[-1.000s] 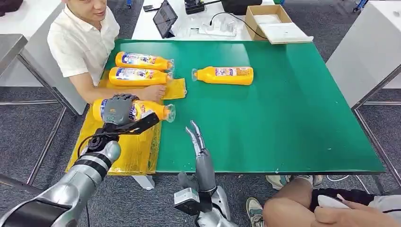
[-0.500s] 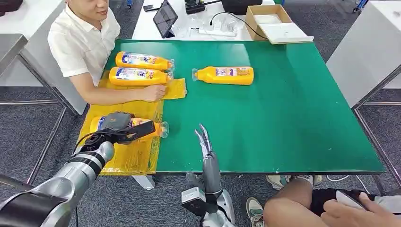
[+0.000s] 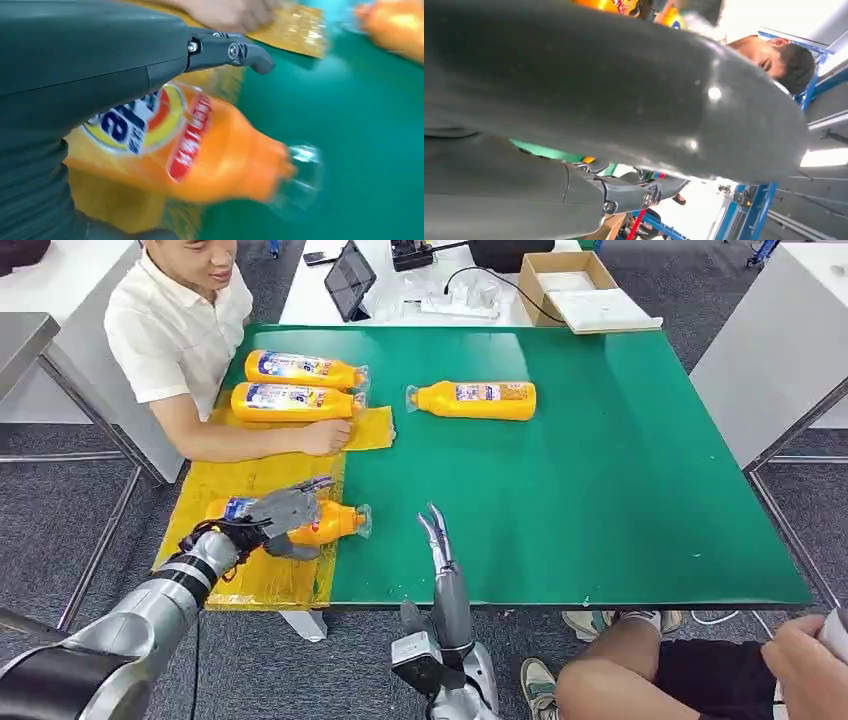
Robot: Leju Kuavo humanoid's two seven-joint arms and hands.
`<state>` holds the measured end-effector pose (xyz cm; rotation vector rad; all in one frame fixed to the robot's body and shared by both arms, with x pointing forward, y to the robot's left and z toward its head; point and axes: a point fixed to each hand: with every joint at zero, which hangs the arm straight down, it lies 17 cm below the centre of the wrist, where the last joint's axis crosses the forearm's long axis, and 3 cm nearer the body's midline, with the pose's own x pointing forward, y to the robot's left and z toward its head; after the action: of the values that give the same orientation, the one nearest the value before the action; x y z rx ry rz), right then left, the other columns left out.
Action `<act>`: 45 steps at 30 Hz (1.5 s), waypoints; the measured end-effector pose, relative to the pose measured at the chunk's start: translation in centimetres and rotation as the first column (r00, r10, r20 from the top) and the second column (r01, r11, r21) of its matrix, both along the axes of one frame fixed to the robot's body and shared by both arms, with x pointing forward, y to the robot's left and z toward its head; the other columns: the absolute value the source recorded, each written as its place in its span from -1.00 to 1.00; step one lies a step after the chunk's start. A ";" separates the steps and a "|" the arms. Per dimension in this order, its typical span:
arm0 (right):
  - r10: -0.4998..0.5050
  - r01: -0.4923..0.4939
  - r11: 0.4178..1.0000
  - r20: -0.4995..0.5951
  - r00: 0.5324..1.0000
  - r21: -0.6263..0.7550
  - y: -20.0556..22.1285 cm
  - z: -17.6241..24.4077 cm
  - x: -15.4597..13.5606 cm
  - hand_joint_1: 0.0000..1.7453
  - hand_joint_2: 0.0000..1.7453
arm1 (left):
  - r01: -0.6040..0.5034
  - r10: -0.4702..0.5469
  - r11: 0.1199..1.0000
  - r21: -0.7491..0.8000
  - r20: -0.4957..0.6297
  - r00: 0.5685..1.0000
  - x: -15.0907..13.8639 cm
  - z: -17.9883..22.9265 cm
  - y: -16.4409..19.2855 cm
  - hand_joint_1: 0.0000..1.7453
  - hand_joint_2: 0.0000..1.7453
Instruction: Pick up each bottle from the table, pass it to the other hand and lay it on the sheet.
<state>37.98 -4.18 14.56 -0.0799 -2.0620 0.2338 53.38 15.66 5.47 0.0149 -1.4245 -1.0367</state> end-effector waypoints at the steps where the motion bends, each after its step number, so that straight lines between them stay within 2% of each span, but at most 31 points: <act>1: -0.004 0.004 1.000 -0.001 1.000 0.002 -0.1 0.0 0.0 -1.00 -1.00 | 0.010 -0.011 0.999 -0.040 -0.008 1.000 -0.3 0.2 -0.3 -1.00 -1.00; 3: -0.007 0.007 1.000 -0.003 1.000 0.000 -0.2 -0.1 0.0 -1.00 -1.00 | 0.014 -0.015 0.995 -0.096 -0.006 1.000 -0.6 0.6 -0.6 -1.00 -1.00; 4: -0.011 0.011 1.000 -0.003 1.000 0.001 -0.3 -0.2 0.0 -1.00 -1.00 | 0.006 -0.005 0.993 -0.117 0.010 1.000 -0.5 1.0 -0.6 -1.00 1.00; 6: -0.013 0.013 1.000 -0.005 1.000 0.000 -0.4 -0.3 0.0 -1.00 -1.00 | -0.014 0.020 0.989 -0.145 0.038 0.999 -0.4 1.3 -0.5 -1.00 1.00; 8: -0.012 0.012 1.000 -0.005 1.000 -0.002 -0.4 -0.3 -0.1 -1.00 -1.00 | -0.072 0.100 0.978 -0.198 0.135 0.986 0.1 2.9 -0.2 -1.00 1.00; 11: -0.010 0.010 1.000 -0.001 1.000 -0.009 -0.4 -0.3 -0.1 -1.00 -1.00 | -0.159 0.244 0.948 -0.277 0.306 0.920 0.7 6.6 0.3 -1.00 1.00; 18: -0.004 0.004 1.000 0.003 1.000 -0.017 -0.1 -0.4 -0.3 -1.00 -1.00 | -0.156 0.294 0.922 -0.353 0.381 0.876 -0.5 9.6 -0.6 -1.00 1.00; 21: -0.004 0.004 1.000 0.008 1.000 -0.026 0.0 -0.3 -0.3 -1.00 -1.00 | -0.157 0.387 0.857 -0.491 0.411 0.826 -1.3 12.6 0.2 -1.00 1.00; 22: -0.006 0.006 1.000 0.012 1.000 -0.030 0.0 -0.3 -0.4 -1.00 1.00 | -0.155 0.424 0.818 -0.553 0.400 0.813 -1.7 13.9 0.6 -1.00 1.00; 24: -0.007 0.008 0.999 0.026 1.000 -0.049 0.0 -0.2 -0.6 -1.00 1.00 | -0.141 0.482 0.727 -0.672 0.353 0.802 -2.8 16.1 1.0 -1.00 1.00; 28: -0.021 0.033 0.991 0.091 0.996 -0.126 -1.0 0.3 -1.3 -1.00 1.00 | -0.121 0.508 0.494 -0.861 0.172 0.844 -5.4 18.1 1.8 -1.00 1.00; 30: -0.052 0.078 0.977 0.133 0.990 -0.200 -2.8 0.2 -1.2 -1.00 1.00 | -0.122 0.515 0.450 -0.885 0.146 0.845 -7.1 17.8 2.2 -1.00 1.00; 32: -0.094 0.138 0.932 0.145 0.985 -0.336 -5.5 -1.3 -0.4 -1.00 1.00 | -0.119 0.527 0.431 -0.895 0.142 0.838 -9.0 17.1 2.3 -1.00 1.00; 37: -0.250 0.261 0.745 0.105 0.963 -0.614 -15.6 -6.4 2.5 -1.00 1.00 | -0.146 0.600 0.462 -0.875 0.188 0.777 -12.5 16.5 3.1 -1.00 1.00; 39: -0.297 0.289 0.684 0.106 0.949 -0.670 -19.2 -7.5 3.5 -1.00 1.00 | -0.167 0.625 0.482 -0.860 0.204 0.754 -12.9 16.4 3.4 -1.00 1.00; 41: -0.324 0.302 0.639 0.108 0.940 -0.708 -21.4 -8.0 4.5 -1.00 1.00 | -0.174 0.631 0.487 -0.856 0.207 0.748 -13.1 16.4 3.3 -1.00 1.00; 45: -0.356 0.303 0.580 0.099 0.929 -0.757 -24.0 -8.8 6.5 -1.00 1.00 | -0.173 0.637 0.500 -0.849 0.225 0.737 -13.3 16.5 2.8 -1.00 1.00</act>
<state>44.46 -28.22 5.74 -0.9698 -1.6982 0.8570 40.03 18.50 22.01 0.0054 -2.1525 0.1367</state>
